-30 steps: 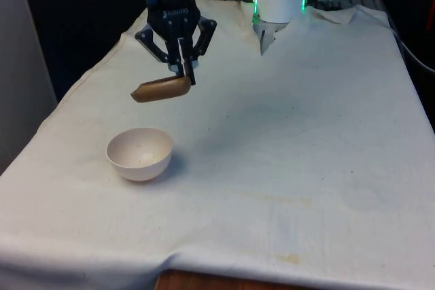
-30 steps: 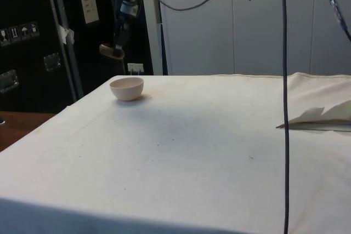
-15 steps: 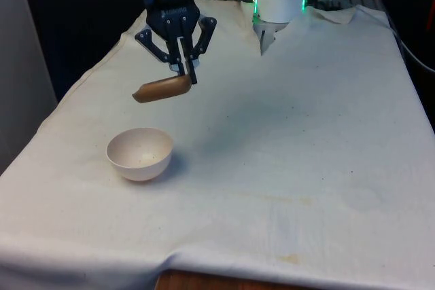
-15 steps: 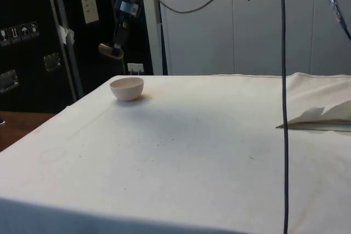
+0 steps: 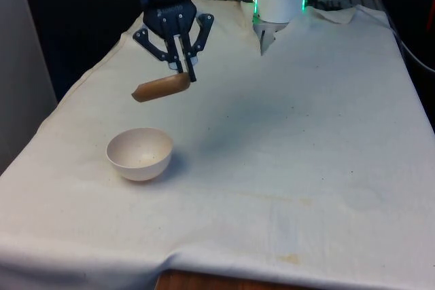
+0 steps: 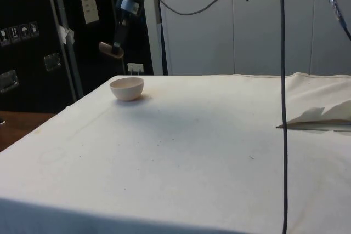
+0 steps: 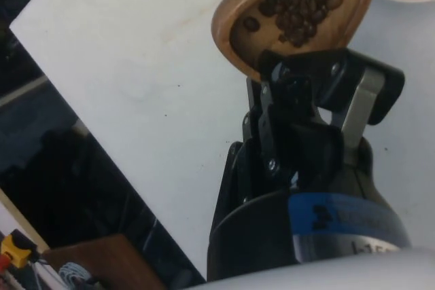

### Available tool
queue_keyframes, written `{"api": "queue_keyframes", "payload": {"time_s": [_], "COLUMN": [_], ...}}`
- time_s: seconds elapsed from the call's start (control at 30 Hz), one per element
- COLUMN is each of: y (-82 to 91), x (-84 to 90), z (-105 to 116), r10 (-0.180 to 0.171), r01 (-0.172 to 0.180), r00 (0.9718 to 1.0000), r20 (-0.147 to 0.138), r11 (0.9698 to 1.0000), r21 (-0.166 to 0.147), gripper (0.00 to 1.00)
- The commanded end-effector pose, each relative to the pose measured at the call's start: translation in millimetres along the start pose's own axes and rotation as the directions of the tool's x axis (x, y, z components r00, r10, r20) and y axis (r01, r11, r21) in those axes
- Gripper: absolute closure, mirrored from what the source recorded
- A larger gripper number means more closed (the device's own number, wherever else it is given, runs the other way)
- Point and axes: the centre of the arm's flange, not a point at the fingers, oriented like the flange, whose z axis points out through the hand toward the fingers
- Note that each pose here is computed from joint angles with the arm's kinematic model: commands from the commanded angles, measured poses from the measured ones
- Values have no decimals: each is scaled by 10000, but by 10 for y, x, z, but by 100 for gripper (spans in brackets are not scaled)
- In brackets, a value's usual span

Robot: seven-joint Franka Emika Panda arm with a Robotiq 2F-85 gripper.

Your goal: Pour the coffee beans from the cup into the bowl.

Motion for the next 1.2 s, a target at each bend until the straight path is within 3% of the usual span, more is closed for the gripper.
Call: {"api": "queue_keyframes", "payload": {"time_s": [0.0,0.2,0.5,0.53,0.77,0.83,0.87,1.0,1.07,1.1,1.17], "y": [21,41,137,118,189,172,197,201,205,199,201], "x": [6,-5,-2,-6,-14,-19,-22,-24,-31,-30,-25], "z": [8,-2,-10,-8,-21,-23,-21,-24,-28,-23,-27], "r10": [113,302,762,676,1074,986,1176,1396,1573,1492,1678], "r01": [-113,-300,-751,-668,-1056,-973,-1157,-1375,-1550,-1471,-1654], "r00": [9999,9994,9962,9971,9925,9936,9912,9878,9848,9864,9828], "r20": [-70,-177,-409,-355,-579,-557,-603,-688,-737,-695,-768], "r11": [9999,9995,9968,9975,9939,9949,9927,9899,9873,9885,9855], "r21": [79,105,280,220,326,257,330,343,356,341,373], "gripper": [100,100,100,100,100,100,100,100,100,100,100]}}
